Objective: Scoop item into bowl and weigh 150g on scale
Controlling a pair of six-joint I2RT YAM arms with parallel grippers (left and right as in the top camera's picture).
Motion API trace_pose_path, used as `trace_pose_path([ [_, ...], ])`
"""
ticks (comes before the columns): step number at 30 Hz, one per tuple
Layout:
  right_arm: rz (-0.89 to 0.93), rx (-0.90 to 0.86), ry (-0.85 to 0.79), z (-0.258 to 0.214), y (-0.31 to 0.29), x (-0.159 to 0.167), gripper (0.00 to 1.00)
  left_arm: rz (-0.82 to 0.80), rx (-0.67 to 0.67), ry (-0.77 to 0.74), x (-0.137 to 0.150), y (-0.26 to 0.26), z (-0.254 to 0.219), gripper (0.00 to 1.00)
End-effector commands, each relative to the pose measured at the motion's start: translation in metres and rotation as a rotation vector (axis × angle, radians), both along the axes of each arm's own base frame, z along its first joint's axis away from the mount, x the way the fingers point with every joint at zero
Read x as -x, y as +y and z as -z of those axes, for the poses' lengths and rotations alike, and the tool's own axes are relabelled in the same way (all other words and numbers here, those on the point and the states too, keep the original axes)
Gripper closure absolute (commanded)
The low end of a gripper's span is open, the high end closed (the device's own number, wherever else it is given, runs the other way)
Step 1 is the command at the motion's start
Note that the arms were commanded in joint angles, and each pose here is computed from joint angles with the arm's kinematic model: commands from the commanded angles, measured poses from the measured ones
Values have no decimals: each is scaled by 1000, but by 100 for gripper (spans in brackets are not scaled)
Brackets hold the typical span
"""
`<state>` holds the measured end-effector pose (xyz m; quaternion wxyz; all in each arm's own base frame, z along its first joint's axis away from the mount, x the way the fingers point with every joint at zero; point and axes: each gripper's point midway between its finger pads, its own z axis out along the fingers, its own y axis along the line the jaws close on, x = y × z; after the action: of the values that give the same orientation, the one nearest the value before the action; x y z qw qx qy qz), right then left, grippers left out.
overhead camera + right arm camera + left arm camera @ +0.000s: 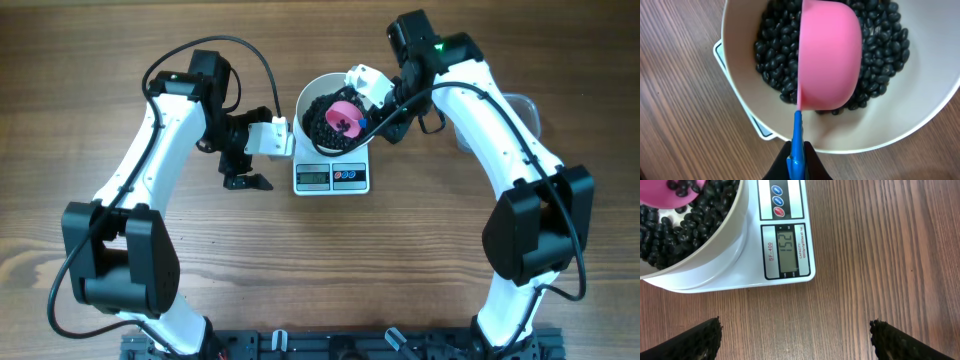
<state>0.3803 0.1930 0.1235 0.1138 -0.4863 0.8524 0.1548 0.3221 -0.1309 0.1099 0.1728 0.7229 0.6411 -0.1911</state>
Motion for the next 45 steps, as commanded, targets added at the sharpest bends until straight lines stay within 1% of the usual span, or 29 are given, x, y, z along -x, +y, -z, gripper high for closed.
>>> trace_pose_path([
  [1,17,-75,58,5,12,4,96,1,0,8,2,-1,1,0],
  [4,33,-99,108,14,17,6,96,1,0,8,2,-1,1,0],
  [8,52,-93,131,27,18,3,96,1,0,8,2,-1,1,0],
  [14,52,-105,116,30,21,-3,96,1,0,8,2,-1,1,0],
  [16,51,-142,133,27,26,-1,96,1,0,8,2,-1,1,0],
  [18,86,-186,155,24,31,-3,96,1,0,8,2,-1,1,0],
  [23,222,-237,111,19,29,-33,96,1,0,8,2,-1,1,0],
  [28,263,-385,101,1,30,-53,96,1,0,8,2,-1,1,0],
  [29,274,-385,100,1,26,-55,96,1,1,8,2,-1,1,0],
  [31,292,-371,99,3,17,-57,96,1,1,8,2,-1,1,0],
  [34,270,-315,68,10,11,-57,96,1,1,8,2,-1,1,0],
  [38,234,-173,18,24,4,-53,96,1,0,8,2,-1,1,0],
  [39,210,-113,11,29,0,-48,96,1,0,8,2,-1,1,0],
  [42,140,-16,-9,38,-4,-40,96,1,0,8,2,-1,1,0],
  [45,47,-2,-6,40,2,-29,96,1,0,8,2,-1,1,0],
])
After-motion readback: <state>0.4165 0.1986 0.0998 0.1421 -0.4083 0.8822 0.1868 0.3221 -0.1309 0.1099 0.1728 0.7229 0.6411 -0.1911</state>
